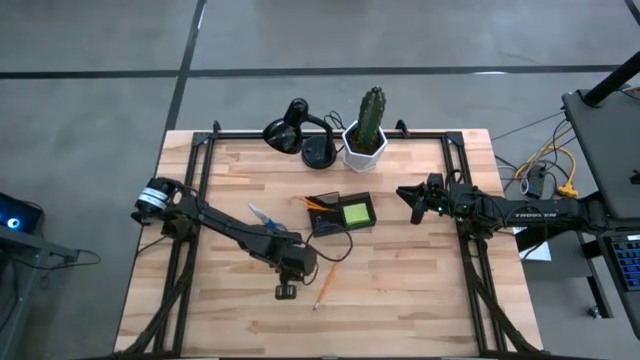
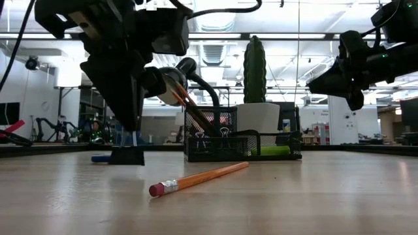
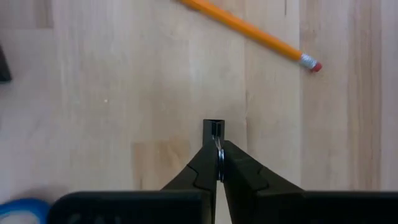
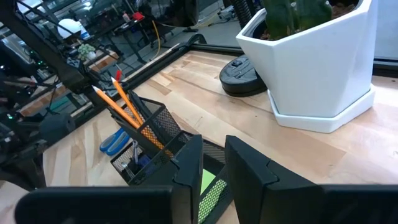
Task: Pick and place office supplies into organizer
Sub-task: Put the black binder clip into the desk organizer
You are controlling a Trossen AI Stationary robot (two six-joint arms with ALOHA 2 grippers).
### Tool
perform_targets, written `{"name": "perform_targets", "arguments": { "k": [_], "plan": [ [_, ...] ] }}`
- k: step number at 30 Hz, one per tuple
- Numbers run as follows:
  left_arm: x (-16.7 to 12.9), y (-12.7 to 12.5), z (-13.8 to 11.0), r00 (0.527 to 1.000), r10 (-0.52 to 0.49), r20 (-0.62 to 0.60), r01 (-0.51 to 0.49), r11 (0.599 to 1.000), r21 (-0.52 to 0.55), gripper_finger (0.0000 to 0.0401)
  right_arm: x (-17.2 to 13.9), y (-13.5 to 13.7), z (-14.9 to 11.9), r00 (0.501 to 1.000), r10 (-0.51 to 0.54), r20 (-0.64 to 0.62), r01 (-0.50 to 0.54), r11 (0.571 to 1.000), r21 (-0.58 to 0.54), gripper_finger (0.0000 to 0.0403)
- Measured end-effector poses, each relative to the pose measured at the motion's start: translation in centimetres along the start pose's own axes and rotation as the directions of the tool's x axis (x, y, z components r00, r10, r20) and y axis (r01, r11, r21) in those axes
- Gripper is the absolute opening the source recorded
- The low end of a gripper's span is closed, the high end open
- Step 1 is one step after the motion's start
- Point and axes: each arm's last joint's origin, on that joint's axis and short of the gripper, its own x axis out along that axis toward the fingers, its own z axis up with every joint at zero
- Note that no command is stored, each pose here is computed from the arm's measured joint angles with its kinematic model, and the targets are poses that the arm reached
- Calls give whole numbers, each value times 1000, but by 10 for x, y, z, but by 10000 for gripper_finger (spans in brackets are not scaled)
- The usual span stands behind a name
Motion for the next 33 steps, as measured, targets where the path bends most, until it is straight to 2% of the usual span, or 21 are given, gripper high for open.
{"name": "perform_targets", "arguments": {
  "k": [6,13,20,25,33],
  "plan": [
    [-8,8,6,1000,6,17,-6,999,41,0,0,0,0,1000,0,0,0,1000,28,59],
    [-20,21,16,998,20,64,-21,1000,16,0,0,0,0,1000,0,-1,0,1000,31,59],
    [-31,34,27,986,106,125,-118,989,92,0,0,0,0,1000,0,0,0,998,67,59],
    [-36,51,34,967,196,160,-209,975,69,0,0,0,0,1000,1,0,0,997,78,59],
    [-43,77,50,932,222,287,-234,972,10,0,0,0,0,1000,0,0,0,997,78,59]
  ]
}}
